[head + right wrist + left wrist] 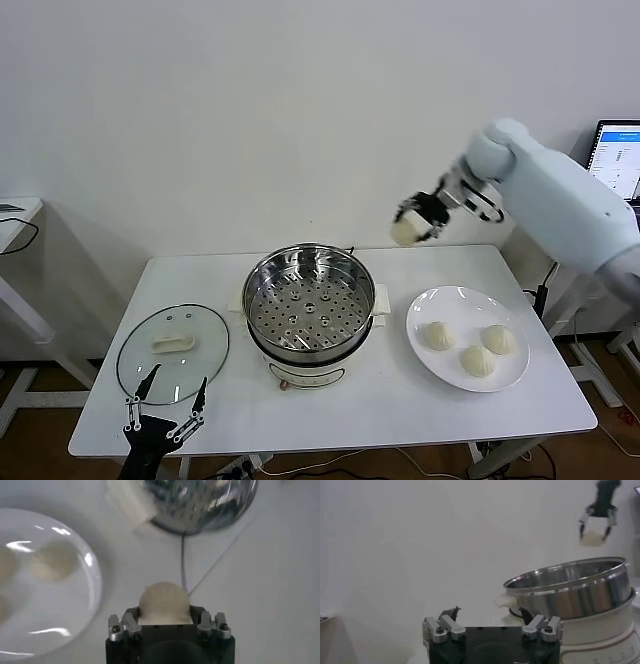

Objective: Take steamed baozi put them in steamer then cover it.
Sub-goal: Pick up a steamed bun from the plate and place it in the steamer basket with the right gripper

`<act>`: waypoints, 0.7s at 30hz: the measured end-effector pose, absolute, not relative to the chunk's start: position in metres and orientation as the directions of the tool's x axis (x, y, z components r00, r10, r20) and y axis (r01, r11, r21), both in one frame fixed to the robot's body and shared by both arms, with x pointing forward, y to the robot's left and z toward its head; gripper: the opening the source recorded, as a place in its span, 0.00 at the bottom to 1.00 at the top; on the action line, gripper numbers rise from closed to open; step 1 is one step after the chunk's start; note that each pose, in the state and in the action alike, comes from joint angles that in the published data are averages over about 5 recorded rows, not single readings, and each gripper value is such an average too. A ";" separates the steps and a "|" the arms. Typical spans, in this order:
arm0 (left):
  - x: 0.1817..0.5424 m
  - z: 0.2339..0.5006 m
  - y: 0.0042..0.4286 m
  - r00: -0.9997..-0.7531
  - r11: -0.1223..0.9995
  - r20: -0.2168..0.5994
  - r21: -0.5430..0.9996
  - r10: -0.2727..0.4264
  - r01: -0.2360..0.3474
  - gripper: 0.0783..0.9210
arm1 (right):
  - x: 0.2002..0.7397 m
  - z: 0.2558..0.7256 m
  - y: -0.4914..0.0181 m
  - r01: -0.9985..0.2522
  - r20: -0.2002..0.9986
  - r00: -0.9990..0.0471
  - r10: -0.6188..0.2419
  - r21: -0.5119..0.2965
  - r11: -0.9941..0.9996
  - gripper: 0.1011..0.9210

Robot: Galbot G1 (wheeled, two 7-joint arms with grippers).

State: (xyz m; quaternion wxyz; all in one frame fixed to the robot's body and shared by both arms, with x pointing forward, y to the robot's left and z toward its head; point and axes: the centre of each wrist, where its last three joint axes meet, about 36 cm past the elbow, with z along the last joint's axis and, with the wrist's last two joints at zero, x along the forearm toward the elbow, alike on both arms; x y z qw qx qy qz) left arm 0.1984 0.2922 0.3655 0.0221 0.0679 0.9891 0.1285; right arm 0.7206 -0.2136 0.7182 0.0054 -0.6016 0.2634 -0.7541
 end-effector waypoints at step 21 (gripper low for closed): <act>0.198 0.364 0.291 -0.991 0.961 -0.040 0.253 0.128 0.114 0.88 | 0.702 0.653 -0.049 -0.017 0.967 -0.175 -0.184 -0.190 -0.982 0.70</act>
